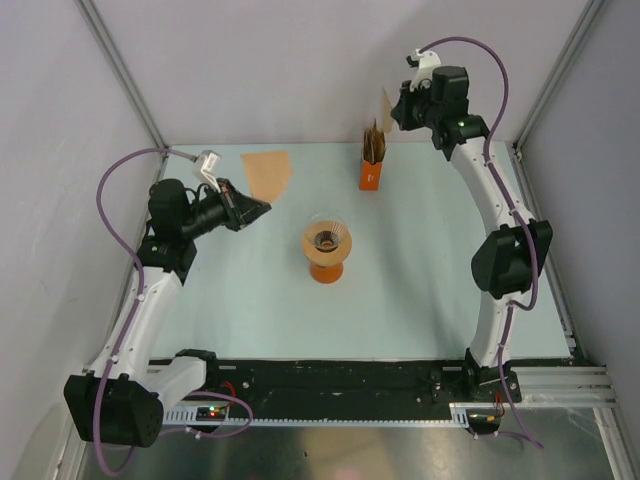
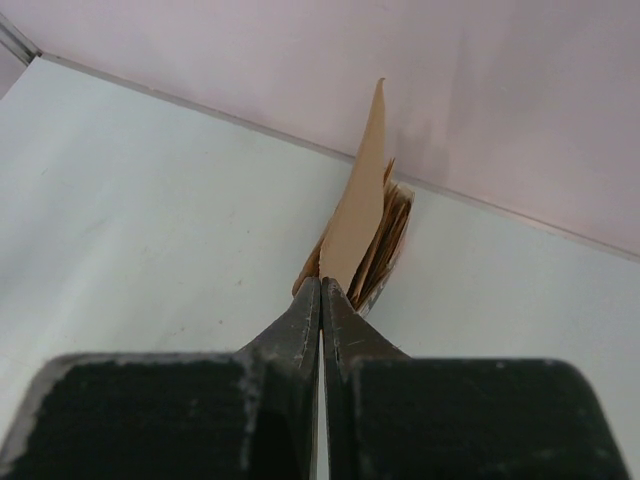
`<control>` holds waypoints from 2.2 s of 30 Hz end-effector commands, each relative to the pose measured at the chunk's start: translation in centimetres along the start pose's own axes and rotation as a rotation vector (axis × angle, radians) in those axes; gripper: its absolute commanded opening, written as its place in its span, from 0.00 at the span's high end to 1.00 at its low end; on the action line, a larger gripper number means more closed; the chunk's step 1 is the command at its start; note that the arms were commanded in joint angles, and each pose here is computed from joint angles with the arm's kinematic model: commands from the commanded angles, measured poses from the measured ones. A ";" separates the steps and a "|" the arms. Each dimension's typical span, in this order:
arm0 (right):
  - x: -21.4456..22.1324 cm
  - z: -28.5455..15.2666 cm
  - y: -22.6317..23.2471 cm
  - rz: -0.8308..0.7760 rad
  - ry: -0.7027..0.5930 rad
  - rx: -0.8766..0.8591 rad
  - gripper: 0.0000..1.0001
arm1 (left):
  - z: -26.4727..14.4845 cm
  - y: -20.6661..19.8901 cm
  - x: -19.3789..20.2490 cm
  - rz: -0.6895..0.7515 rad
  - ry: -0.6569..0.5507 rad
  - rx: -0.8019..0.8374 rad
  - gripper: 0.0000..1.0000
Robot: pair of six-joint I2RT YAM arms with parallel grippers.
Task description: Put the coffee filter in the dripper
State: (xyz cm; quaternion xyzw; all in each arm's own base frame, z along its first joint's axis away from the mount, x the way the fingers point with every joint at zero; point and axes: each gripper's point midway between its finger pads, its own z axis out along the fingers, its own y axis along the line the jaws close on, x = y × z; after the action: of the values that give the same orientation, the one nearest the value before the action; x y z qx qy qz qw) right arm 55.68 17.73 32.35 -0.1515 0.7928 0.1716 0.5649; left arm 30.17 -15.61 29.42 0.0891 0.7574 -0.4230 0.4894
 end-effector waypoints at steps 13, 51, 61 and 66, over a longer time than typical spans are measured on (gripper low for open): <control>0.0 2.0 0.4 0.007 -0.015 -0.009 1.00 | -0.4 -1.4 -2.0 0.037 -0.049 0.043 1.00; -2.1 -11.3 8.4 -0.128 0.021 -0.469 0.01 | -3.0 -9.3 0.9 0.095 0.096 0.385 1.00; 3.1 -19.3 12.2 -0.647 -0.011 -0.407 0.04 | -4.9 -14.1 2.1 -0.070 0.254 0.570 1.00; 4.2 -21.6 12.5 -0.619 0.024 -0.429 0.06 | -5.8 -15.9 3.1 -0.044 0.301 0.653 1.00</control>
State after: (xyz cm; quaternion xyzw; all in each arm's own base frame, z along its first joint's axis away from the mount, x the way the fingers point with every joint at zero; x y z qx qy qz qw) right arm 30.49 21.09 37.41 -0.4989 0.6422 0.1884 0.5507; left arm 18.65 -21.76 34.77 0.2395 0.6774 -0.6129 0.3288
